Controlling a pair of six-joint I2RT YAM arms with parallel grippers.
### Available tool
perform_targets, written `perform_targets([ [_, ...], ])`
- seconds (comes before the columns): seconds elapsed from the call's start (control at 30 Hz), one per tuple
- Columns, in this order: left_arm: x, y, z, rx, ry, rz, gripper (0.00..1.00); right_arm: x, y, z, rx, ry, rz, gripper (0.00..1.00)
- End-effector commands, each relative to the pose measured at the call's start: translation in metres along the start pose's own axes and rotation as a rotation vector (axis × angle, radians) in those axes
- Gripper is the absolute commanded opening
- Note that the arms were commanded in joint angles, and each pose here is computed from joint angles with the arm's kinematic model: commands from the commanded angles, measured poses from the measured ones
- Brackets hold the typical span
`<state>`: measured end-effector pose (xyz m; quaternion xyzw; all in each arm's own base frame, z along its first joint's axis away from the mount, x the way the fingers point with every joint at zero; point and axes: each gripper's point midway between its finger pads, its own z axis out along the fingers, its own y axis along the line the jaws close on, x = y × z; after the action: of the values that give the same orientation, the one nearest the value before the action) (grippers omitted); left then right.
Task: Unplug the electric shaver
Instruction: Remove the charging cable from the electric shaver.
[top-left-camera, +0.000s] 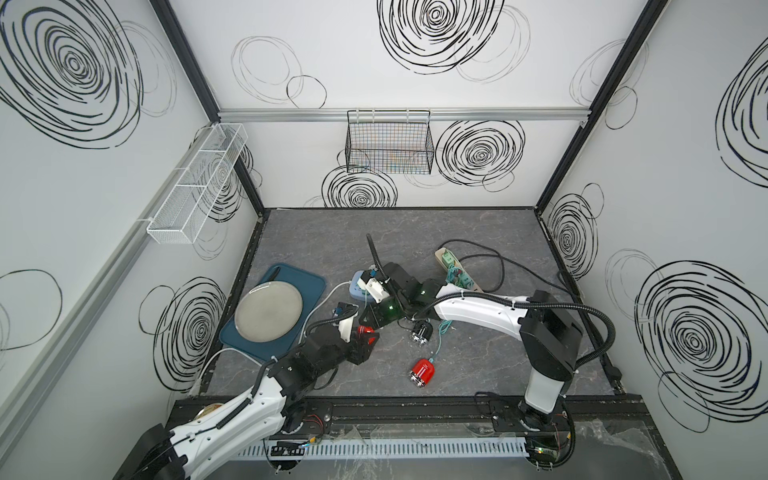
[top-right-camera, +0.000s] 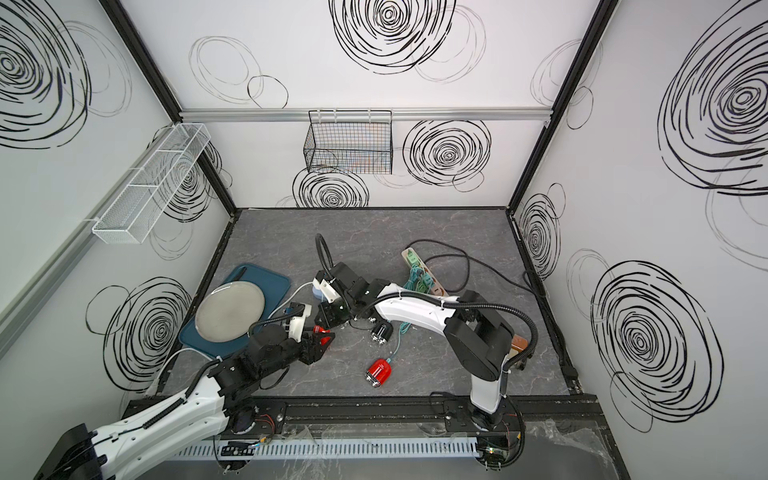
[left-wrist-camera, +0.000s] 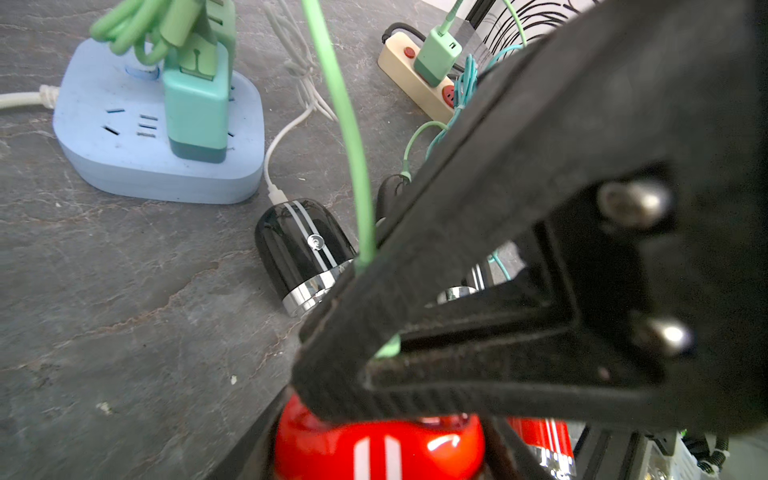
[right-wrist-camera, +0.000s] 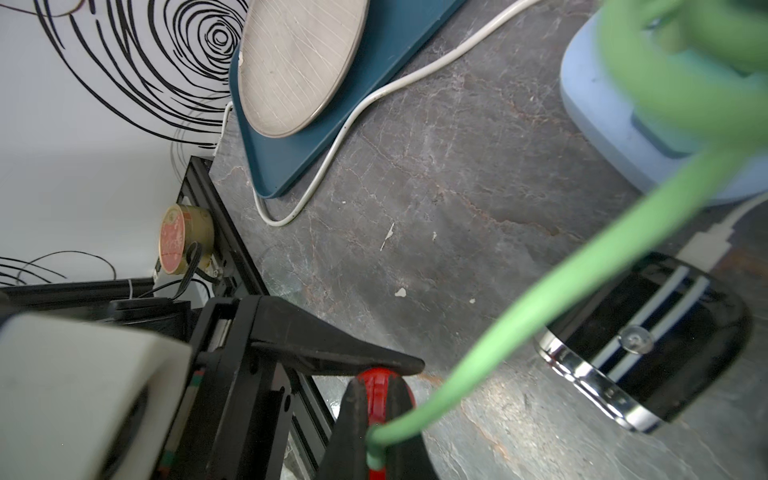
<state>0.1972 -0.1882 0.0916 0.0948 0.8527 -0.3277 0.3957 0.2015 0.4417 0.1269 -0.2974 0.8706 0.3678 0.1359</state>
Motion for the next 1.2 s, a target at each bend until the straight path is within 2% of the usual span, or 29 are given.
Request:
perform_targets([
  [0.0,0.004,0.001,0.001,-0.005,0.016,0.011,0.4,-0.029,0.005,-0.03,0.062,-0.115,-0.051,0.0],
  [0.33,0.009,0.003,0.002,-0.021,0.036,0.025,0.39,-0.034,0.016,-0.043,-0.146,-0.114,0.038,0.0],
  [0.43,0.01,0.003,0.003,-0.02,0.039,0.027,0.39,-0.034,0.013,-0.044,-0.111,-0.115,0.028,0.0],
  [0.6,0.01,0.003,0.003,-0.02,0.039,0.022,0.39,-0.034,-0.003,-0.041,0.086,-0.133,-0.032,0.0],
  [0.7,0.01,0.003,0.003,-0.022,0.04,0.022,0.39,-0.036,-0.006,-0.043,0.119,-0.153,-0.035,0.0],
  [0.8,0.011,0.004,0.003,-0.023,0.042,0.022,0.39,-0.04,-0.002,-0.046,0.09,-0.163,-0.028,0.0],
  [1.0,0.012,0.004,0.004,-0.024,0.047,0.025,0.39,-0.042,0.009,-0.05,-0.116,-0.141,0.049,0.0],
  [1.17,0.012,0.004,0.005,-0.027,0.048,0.023,0.39,-0.044,0.006,-0.053,-0.085,-0.142,0.043,0.0],
])
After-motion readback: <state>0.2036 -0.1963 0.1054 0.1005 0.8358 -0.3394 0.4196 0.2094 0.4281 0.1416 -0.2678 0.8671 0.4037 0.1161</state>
